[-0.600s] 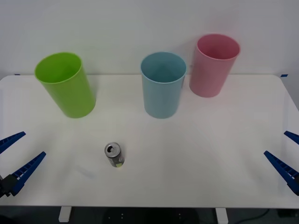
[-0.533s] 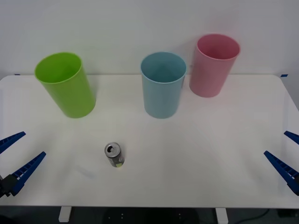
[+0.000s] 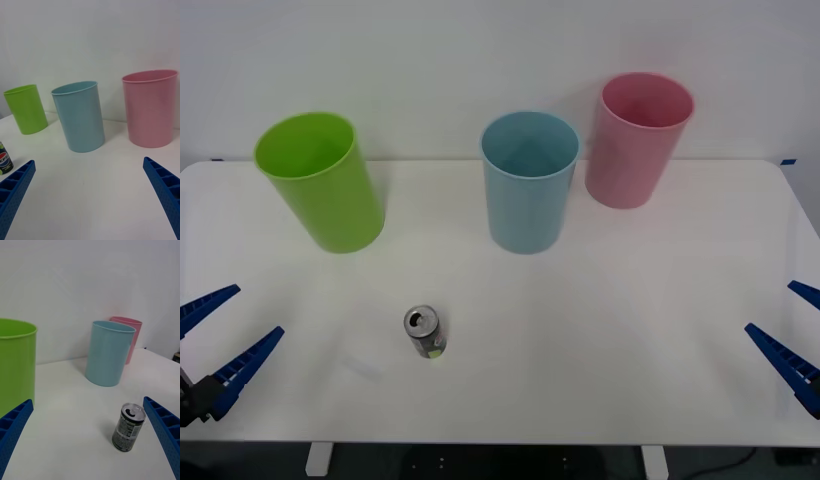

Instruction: Grasp the object on the table and drop it into the matching bin: aluminum can to the light blue bin, PET bottle to the pink bin.

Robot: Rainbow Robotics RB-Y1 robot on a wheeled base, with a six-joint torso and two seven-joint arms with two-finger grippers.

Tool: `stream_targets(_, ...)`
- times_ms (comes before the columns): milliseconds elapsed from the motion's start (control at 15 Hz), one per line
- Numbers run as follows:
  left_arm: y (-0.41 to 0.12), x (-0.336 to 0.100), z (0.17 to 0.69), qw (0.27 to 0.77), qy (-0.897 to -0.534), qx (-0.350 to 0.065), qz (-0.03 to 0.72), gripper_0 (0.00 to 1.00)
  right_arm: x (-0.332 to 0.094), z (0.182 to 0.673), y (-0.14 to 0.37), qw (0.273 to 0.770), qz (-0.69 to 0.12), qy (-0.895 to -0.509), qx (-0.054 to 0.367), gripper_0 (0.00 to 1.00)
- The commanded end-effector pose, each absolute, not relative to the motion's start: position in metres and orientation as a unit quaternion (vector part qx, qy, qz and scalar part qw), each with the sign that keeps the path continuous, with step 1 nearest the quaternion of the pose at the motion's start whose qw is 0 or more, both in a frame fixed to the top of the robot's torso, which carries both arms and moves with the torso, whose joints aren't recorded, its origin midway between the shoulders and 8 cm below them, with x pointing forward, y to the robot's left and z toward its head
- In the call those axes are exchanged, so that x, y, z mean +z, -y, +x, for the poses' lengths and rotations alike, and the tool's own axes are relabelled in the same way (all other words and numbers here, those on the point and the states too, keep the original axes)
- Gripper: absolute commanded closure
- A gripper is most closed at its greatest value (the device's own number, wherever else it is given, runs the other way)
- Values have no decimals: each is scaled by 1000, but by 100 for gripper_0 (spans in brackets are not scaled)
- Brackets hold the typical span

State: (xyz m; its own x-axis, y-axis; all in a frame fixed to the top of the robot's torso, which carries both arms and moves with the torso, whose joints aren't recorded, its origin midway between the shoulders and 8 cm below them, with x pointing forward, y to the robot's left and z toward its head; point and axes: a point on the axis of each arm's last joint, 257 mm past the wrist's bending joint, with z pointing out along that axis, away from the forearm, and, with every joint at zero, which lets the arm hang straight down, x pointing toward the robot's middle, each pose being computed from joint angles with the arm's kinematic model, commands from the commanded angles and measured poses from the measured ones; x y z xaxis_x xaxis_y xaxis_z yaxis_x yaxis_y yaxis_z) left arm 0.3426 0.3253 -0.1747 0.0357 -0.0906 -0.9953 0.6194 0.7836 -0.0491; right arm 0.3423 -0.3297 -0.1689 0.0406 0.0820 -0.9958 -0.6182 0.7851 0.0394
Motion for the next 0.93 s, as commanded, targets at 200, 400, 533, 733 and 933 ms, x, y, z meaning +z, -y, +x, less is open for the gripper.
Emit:
stream_targets(200, -319, -196, 338, 670, -664, -248, 221, 0, -169, 342, 330, 691, -208, -645, 253, 0)
stream_targets(400, -310, -217, 333, 648, -681, -244, 239, 0, -169, 342, 330, 691, -208, -645, 253, 0)
stream_targets(533, -302, -229, 328, 640, -687, -251, 238, 0, -169, 342, 330, 691, -208, -645, 253, 0)
stream_targets(733, -286, -246, 319, 627, -694, -263, 237, 0, -169, 342, 330, 691, -208, -645, 253, 0)
stream_targets(933, -270, -266, 318, 634, -689, -257, 239, 0, -169, 342, 330, 691, -208, -645, 253, 0)
